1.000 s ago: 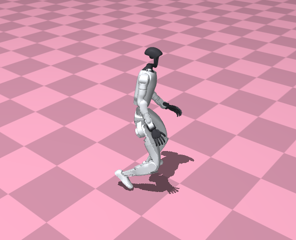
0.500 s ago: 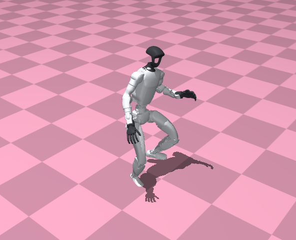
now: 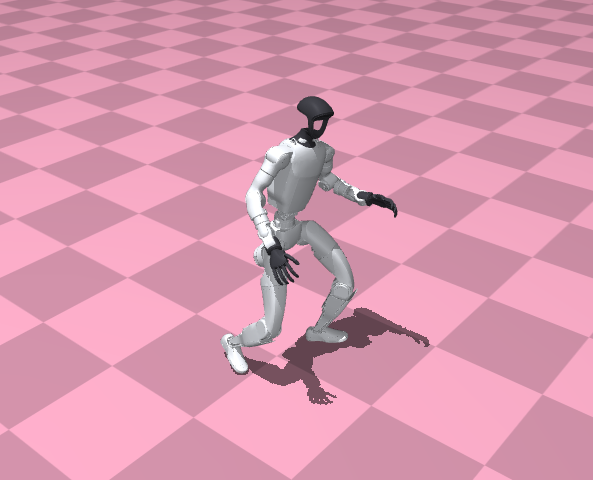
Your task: Sport exercise
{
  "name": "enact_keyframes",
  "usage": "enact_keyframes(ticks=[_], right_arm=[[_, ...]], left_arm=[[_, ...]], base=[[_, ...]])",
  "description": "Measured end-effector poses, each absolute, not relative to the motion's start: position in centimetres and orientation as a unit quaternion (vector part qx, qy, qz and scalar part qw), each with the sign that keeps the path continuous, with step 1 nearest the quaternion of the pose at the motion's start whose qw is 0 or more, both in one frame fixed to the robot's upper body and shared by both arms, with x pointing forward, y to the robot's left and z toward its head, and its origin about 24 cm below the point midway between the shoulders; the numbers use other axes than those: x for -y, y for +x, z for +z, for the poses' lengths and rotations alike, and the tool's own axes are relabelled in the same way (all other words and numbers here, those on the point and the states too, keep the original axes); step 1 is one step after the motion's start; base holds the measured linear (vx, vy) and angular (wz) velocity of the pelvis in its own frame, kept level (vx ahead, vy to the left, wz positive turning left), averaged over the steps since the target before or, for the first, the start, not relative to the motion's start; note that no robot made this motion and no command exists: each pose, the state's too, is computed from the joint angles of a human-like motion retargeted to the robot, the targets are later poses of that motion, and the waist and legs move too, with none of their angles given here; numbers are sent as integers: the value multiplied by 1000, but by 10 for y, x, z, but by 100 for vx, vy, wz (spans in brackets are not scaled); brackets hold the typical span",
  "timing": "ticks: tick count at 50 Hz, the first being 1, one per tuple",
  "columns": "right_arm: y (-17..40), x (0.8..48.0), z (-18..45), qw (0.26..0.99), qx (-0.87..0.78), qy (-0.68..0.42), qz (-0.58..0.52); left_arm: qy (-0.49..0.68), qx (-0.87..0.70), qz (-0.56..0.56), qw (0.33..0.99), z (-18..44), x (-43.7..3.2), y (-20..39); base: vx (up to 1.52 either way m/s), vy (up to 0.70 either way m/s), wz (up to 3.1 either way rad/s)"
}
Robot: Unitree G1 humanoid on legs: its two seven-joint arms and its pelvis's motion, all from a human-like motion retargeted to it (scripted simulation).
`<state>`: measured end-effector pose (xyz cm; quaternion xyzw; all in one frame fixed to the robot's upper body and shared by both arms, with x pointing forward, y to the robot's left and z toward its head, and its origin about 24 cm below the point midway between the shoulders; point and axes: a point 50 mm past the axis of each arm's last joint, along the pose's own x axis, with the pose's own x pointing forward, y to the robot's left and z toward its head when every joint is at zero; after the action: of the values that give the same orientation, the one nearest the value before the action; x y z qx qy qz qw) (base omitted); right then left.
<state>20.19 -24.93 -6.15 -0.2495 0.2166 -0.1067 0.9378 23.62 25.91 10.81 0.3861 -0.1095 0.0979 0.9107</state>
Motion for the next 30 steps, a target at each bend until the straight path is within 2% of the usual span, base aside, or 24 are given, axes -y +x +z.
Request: enact_keyframes(ticks=[12,21,30], right_arm=[[207,250,-44,952,-178,-240,-70],[194,260,-41,958,-175,-197,-116],[202,278,-15,951,-121,-218,-183]], left_arm=[[385,105,123,909,115,-272,234],[366,149,117,911,135,-266,233],[338,151,212,904,143,-291,218]], base=[[36,1,-29],[38,-18,12],[33,-34,-8]])
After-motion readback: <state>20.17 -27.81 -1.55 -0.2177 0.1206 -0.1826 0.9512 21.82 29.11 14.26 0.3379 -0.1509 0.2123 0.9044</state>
